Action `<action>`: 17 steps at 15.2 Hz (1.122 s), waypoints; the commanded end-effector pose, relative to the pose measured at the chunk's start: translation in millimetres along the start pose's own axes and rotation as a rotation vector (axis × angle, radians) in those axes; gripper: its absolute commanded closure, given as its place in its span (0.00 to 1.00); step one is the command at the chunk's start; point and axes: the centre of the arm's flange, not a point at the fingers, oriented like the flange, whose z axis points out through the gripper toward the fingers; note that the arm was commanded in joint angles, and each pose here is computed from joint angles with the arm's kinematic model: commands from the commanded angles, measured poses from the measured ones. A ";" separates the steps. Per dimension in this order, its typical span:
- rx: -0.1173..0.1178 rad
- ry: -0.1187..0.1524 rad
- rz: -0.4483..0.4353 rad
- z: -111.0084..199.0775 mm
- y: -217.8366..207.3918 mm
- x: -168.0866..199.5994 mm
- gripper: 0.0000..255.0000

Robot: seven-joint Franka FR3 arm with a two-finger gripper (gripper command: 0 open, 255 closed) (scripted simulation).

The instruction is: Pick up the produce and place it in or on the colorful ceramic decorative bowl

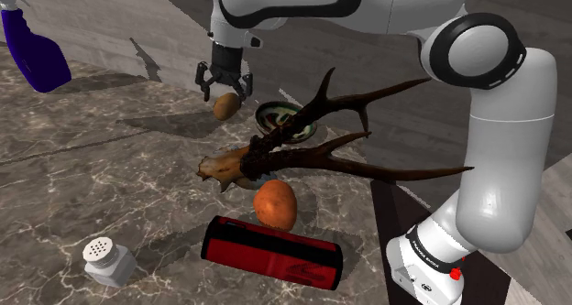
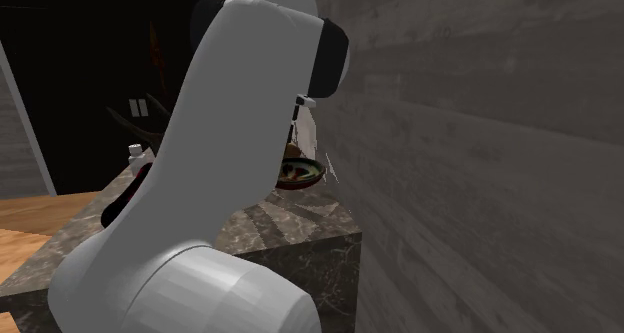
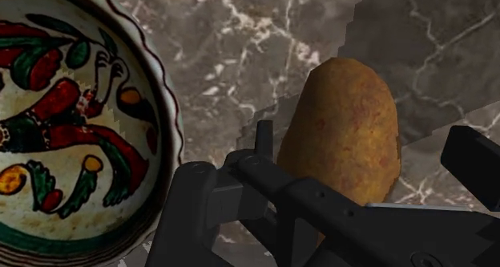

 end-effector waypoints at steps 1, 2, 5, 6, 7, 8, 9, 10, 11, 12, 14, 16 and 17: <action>-0.014 -0.003 0.019 8.2 3.8 16.6 0.00; -0.014 -0.003 0.019 8.2 3.8 16.6 0.00; -0.013 -0.004 0.020 7.4 5.0 13.0 1.00; -0.013 -0.004 0.020 8.1 5.4 14.0 1.00; -0.013 -0.004 0.020 5.7 5.3 14.3 1.00; -0.013 -0.004 0.020 6.6 7.0 12.3 1.00; -0.013 -0.004 0.020 7.6 8.0 13.0 1.00; -0.013 -0.004 0.020 8.5 5.2 12.9 1.00; -0.013 -0.004 0.020 7.3 4.8 12.5 1.00; -0.014 -0.003 0.019 8.2 3.8 16.6 1.00; -0.014 -0.003 0.019 -2.1 3.8 14.2 1.00; -0.014 -0.003 0.019 -12.4 3.9 11.8 1.00; -0.014 -0.003 0.019 -17.5 3.9 10.5 1.00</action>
